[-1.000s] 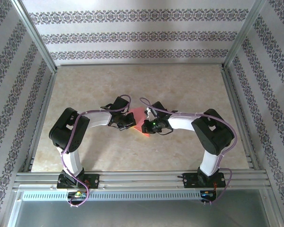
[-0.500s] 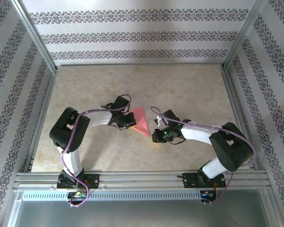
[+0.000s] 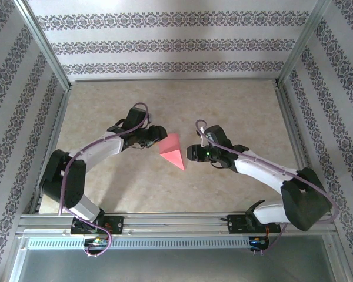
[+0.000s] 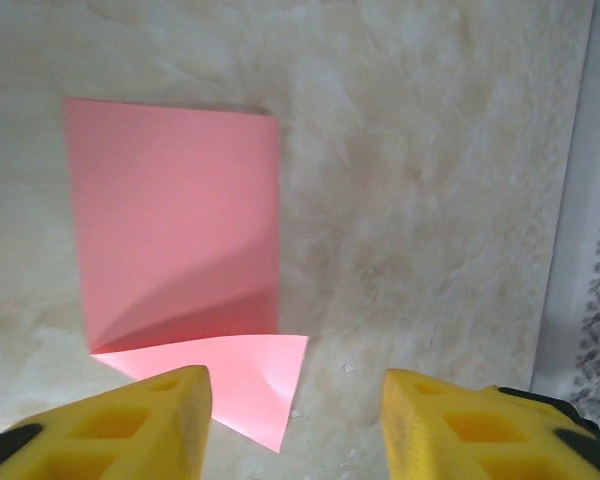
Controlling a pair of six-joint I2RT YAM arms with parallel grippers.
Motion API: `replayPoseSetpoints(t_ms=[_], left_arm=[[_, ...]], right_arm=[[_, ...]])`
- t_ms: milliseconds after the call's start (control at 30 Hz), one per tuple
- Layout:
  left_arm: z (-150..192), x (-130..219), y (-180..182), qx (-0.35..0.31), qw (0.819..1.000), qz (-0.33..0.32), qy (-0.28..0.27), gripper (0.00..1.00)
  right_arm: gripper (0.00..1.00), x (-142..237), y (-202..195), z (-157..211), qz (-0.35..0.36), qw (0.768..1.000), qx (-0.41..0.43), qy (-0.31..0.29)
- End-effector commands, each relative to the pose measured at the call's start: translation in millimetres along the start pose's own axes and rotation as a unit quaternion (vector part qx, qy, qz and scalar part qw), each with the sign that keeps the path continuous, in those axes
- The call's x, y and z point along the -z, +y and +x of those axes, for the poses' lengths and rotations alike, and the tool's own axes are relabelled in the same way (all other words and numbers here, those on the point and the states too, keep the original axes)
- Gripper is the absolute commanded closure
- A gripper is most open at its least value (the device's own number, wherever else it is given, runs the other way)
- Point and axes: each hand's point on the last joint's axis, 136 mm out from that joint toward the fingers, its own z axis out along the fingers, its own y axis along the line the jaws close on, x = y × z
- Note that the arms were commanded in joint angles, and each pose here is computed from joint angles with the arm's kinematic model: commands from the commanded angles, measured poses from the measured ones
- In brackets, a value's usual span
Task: Fold a paper plane with a square sheet of paper (pick it up from the middle)
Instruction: Fourth fold the wing at the center of the table.
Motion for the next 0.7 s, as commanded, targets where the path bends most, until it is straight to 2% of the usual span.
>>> replayPoseSetpoints(t_ms=[0, 200, 300, 433, 667], left_arm=[[9.3, -0.5, 25.4, 0.043, 0.999, -0.004, 0.005, 0.47], [20.1, -6.8, 45.6, 0.081, 0.997, 0.011, 0.008, 0.35], [24.2, -13.5, 48.2, 0.09, 0.996, 0.015, 0.021, 0.34], [28.9, -21.7, 50.2, 0.101, 0.994, 0.02, 0.038, 0.37], [35.1, -32.1, 50.0, 0.106, 0.992, 0.024, 0.062, 0.45]], right_arm=[[0.6, -12.8, 21.0, -6.5, -0.029, 0.999, 0.01, 0.014], [0.6, -44.4, 37.9, -3.1, -0.049, 0.997, 0.0, 0.053], [0.66, -60.2, 38.4, 0.4, -0.05, 0.996, -0.011, 0.073], [0.72, -75.2, 26.0, 7.5, -0.027, 0.995, -0.034, 0.089], [0.71, -81.9, 2.0, 19.1, 0.009, 0.993, -0.067, 0.098]])
